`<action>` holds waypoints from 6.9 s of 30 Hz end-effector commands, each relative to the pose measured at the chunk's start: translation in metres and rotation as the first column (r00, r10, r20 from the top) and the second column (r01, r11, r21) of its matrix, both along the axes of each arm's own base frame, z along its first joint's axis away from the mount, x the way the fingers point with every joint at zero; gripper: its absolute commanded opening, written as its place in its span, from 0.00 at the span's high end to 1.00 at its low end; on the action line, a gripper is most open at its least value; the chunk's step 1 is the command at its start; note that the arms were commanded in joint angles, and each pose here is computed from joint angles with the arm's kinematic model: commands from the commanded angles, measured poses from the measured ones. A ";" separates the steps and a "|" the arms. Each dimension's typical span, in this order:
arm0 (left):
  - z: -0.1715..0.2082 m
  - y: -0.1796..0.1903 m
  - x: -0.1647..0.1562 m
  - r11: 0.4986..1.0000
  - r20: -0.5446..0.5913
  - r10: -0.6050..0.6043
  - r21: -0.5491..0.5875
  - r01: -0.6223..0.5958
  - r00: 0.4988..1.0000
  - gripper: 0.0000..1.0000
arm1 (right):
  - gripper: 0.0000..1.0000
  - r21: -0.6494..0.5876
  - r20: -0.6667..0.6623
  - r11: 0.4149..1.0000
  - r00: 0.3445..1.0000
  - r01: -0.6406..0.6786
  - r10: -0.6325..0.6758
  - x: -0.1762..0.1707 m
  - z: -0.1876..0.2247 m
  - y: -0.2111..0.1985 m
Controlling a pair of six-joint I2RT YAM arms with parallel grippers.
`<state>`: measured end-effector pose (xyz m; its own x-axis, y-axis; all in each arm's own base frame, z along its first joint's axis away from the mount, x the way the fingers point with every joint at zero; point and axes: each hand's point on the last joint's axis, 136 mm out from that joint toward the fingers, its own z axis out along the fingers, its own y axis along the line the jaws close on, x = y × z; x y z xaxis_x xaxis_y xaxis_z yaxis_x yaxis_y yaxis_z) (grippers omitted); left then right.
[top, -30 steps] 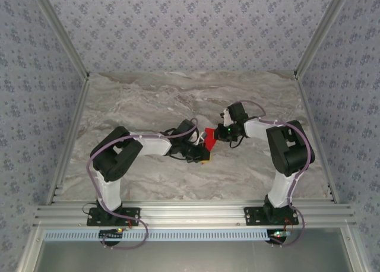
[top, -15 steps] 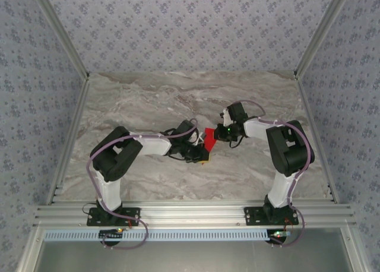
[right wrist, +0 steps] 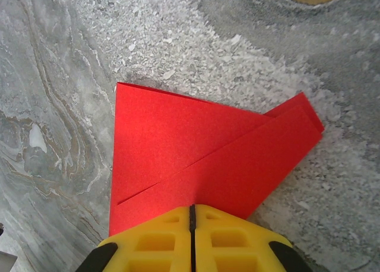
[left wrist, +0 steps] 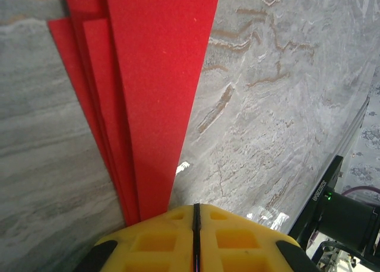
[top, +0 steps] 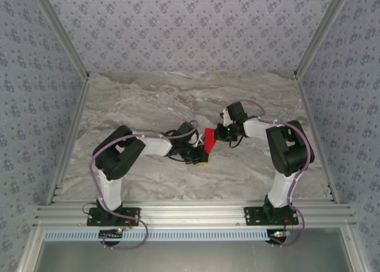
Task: Fold a paper plane with a square sheet of paper (fold left side to right side)
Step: Fold the wing for the fifth time at the center of the table, then pick up the paper plane at the center of the table, then place the paper plane at the center of the table, then pick up the paper plane at the center of the table, then place the paper plane at the center of the table.
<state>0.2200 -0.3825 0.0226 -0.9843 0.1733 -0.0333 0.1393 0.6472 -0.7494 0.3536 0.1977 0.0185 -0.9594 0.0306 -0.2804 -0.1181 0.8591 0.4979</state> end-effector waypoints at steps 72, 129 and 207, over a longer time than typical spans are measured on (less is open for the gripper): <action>-0.018 0.049 -0.050 0.982 -0.066 -0.106 0.152 0.115 0.992 0.90 | 0.94 -0.137 -0.111 0.991 0.994 -0.004 -0.011 -0.012 -0.030 -0.021; 0.136 0.144 0.070 0.871 0.652 0.304 0.106 -0.480 0.695 0.44 | 1.00 -0.251 0.248 0.968 0.966 -0.014 0.079 -0.052 0.109 0.031; 0.169 0.186 0.065 0.831 0.768 0.287 0.098 -0.547 0.573 0.02 | 0.92 -0.445 -0.024 0.895 0.999 0.018 -0.032 0.076 0.030 -0.047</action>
